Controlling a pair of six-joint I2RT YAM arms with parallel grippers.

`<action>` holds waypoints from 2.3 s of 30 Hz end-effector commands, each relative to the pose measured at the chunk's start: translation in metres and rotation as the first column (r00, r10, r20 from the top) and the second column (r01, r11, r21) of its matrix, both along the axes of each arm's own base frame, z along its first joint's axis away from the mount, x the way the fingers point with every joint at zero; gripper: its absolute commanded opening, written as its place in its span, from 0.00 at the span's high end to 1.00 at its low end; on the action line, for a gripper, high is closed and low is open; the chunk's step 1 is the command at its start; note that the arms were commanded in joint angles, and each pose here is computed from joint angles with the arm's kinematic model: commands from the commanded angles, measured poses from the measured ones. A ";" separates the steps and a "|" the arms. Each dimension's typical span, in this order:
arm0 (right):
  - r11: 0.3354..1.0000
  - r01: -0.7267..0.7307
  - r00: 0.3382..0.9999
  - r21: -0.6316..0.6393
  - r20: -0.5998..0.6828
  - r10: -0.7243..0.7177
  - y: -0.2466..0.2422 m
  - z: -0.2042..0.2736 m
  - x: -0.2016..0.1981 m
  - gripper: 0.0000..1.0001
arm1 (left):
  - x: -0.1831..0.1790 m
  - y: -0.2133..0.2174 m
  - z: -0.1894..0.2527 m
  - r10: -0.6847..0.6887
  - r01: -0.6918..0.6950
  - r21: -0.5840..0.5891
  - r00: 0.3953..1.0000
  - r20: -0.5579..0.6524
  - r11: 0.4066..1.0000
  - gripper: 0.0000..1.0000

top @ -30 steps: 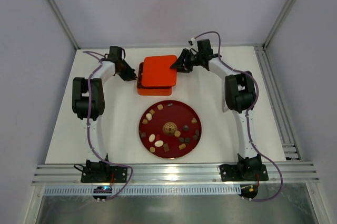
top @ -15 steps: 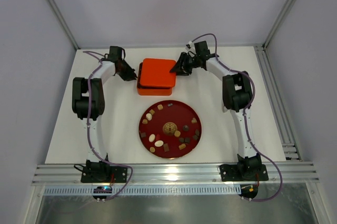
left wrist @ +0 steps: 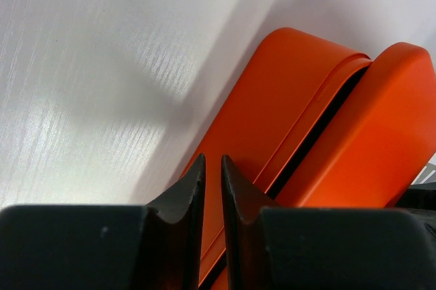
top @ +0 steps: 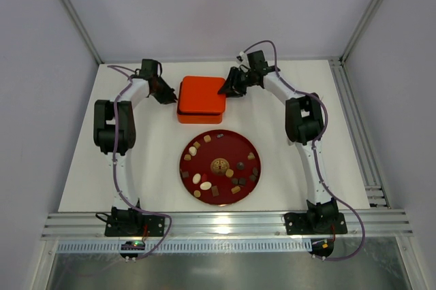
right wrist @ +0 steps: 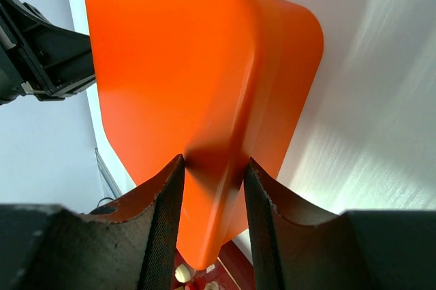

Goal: Pack the chocolate

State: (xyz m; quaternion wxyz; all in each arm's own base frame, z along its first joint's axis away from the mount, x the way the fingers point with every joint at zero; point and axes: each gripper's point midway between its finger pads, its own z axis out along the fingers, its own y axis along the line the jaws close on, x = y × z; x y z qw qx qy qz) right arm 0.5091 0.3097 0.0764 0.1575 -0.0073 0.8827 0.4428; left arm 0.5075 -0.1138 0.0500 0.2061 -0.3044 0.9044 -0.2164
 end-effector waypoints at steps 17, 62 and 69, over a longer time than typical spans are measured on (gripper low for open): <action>0.992 -0.106 0.991 -0.065 0.069 0.111 0.024 0.014 -0.020 0.57 | 0.010 -0.017 0.012 -0.028 0.029 -0.018 0.998 0.052 0.999 0.86; 0.946 -0.156 0.948 -0.284 0.226 0.224 0.035 0.050 -0.050 0.39 | -0.001 -0.015 0.021 0.086 -0.084 -0.037 0.994 0.069 0.996 0.91; 0.929 -0.127 0.940 -0.347 0.257 0.225 0.030 0.048 -0.048 0.40 | -0.002 -0.016 0.018 0.077 -0.074 -0.041 0.995 0.065 0.996 0.92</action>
